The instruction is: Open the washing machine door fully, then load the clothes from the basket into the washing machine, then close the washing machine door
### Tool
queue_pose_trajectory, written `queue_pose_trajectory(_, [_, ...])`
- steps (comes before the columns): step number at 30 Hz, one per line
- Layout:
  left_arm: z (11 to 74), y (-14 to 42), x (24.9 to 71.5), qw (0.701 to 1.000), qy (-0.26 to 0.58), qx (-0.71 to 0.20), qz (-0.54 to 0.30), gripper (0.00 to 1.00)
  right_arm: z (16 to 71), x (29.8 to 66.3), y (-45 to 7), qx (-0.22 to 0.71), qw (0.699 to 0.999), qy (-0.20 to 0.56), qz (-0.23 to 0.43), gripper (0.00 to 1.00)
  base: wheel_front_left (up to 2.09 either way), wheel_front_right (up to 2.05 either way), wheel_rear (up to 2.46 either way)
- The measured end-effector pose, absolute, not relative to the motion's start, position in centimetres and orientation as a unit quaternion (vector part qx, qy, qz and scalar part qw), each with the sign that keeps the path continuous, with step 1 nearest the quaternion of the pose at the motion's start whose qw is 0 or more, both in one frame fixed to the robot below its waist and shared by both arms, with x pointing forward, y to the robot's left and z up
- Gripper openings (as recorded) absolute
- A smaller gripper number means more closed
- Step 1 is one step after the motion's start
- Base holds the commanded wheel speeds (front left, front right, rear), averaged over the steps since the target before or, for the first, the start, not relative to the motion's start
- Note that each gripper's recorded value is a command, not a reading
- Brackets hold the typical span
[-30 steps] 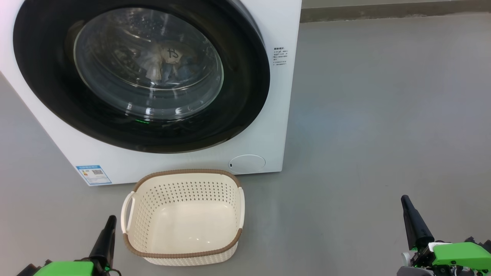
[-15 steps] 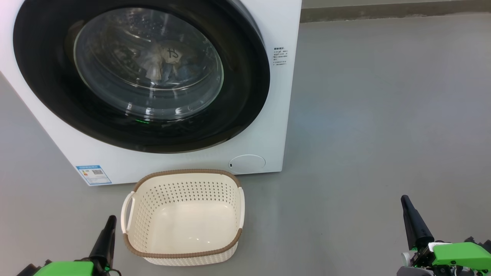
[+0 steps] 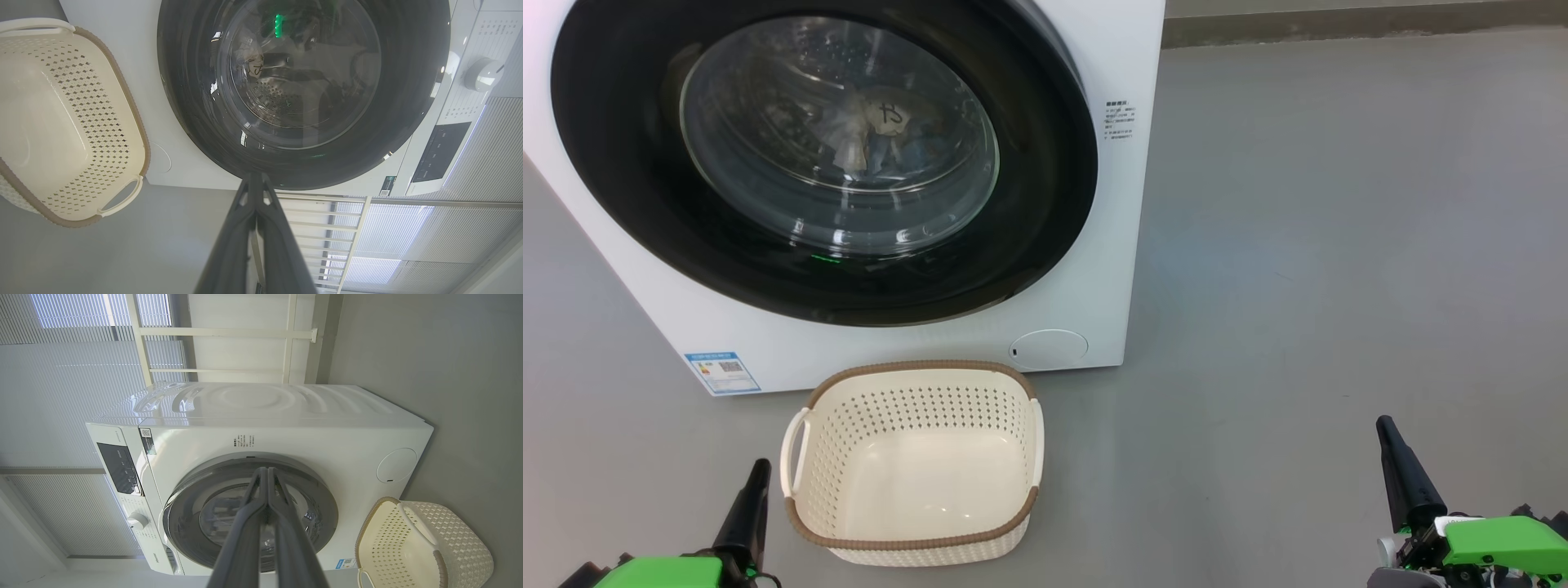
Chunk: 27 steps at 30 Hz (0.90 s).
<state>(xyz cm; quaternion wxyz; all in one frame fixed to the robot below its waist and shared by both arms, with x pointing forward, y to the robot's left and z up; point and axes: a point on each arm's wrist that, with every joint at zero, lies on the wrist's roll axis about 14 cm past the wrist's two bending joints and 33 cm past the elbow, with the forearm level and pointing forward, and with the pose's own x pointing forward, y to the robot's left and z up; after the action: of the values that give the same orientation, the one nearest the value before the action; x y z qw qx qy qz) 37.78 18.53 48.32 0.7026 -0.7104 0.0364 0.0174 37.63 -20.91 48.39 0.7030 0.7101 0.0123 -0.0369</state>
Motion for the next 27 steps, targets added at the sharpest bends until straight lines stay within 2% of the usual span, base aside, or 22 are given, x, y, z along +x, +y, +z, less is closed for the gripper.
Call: queue_pose_trajectory(27, [48.32,18.53,37.78,0.703,0.036,-0.710,0.017,0.00,48.39,37.63,-20.91,0.710,0.703,0.012,-0.037,0.00,0.00,0.00,0.00])
